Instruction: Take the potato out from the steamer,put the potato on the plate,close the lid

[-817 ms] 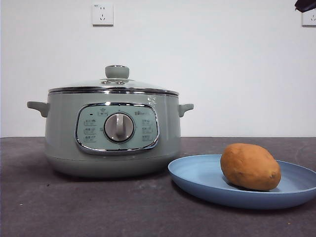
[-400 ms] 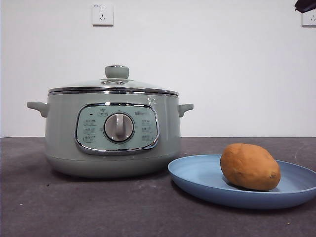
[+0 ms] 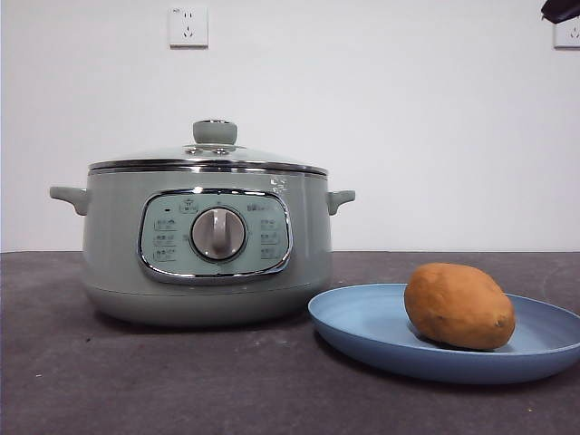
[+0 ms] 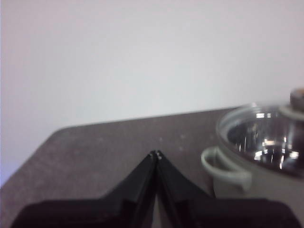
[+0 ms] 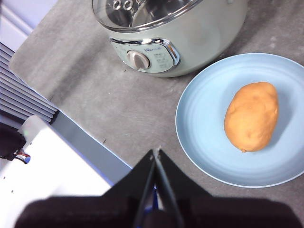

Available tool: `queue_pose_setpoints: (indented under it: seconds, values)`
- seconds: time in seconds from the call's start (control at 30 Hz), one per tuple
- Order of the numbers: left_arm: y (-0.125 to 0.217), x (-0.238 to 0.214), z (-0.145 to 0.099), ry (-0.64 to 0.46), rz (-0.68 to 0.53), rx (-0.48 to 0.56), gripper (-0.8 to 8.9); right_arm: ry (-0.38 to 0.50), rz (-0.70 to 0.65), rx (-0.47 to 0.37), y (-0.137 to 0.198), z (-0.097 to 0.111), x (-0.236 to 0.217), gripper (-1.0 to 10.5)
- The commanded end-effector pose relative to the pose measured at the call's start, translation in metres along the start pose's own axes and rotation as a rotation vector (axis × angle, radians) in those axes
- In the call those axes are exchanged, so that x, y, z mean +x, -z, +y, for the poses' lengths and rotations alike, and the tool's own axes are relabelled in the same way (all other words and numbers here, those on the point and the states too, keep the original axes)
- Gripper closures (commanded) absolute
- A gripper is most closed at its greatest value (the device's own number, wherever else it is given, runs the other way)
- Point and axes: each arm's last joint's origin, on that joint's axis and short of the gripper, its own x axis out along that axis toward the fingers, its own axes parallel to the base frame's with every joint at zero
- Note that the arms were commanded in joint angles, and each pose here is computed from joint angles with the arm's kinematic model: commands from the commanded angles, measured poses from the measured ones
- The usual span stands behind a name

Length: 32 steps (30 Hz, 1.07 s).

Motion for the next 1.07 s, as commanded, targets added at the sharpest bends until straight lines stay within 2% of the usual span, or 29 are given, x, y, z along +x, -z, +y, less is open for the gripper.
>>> queue_pose_setpoints:
  seconds: [0.03, 0.2, 0.57, 0.77, 1.07]
  values:
    - [0.017, -0.001, -0.001, -0.007, 0.011, -0.032, 8.16, -0.004, -0.004, 0.002, -0.001, 0.001, 0.000, 9.5]
    - [0.041, -0.002, -0.003, -0.005, 0.046, -0.076, 8.16, -0.004, -0.004, 0.002, -0.001, 0.001, 0.000, 9.5]
    - [0.060, -0.007, -0.004, 0.013, 0.246, -0.101, 8.16, -0.004, -0.004, 0.002, -0.001, 0.001, 0.000, 9.5]
    - [0.060, -0.007, -0.005, 0.030, 0.243, -0.147, 8.16, -0.004, -0.004, 0.002, -0.001, 0.001, 0.000, 9.5]
    - [0.059, -0.007, -0.005, 0.022, 0.239, -0.146, 8.16, -0.004, -0.004, 0.002, -0.001, 0.001, 0.000, 9.5]
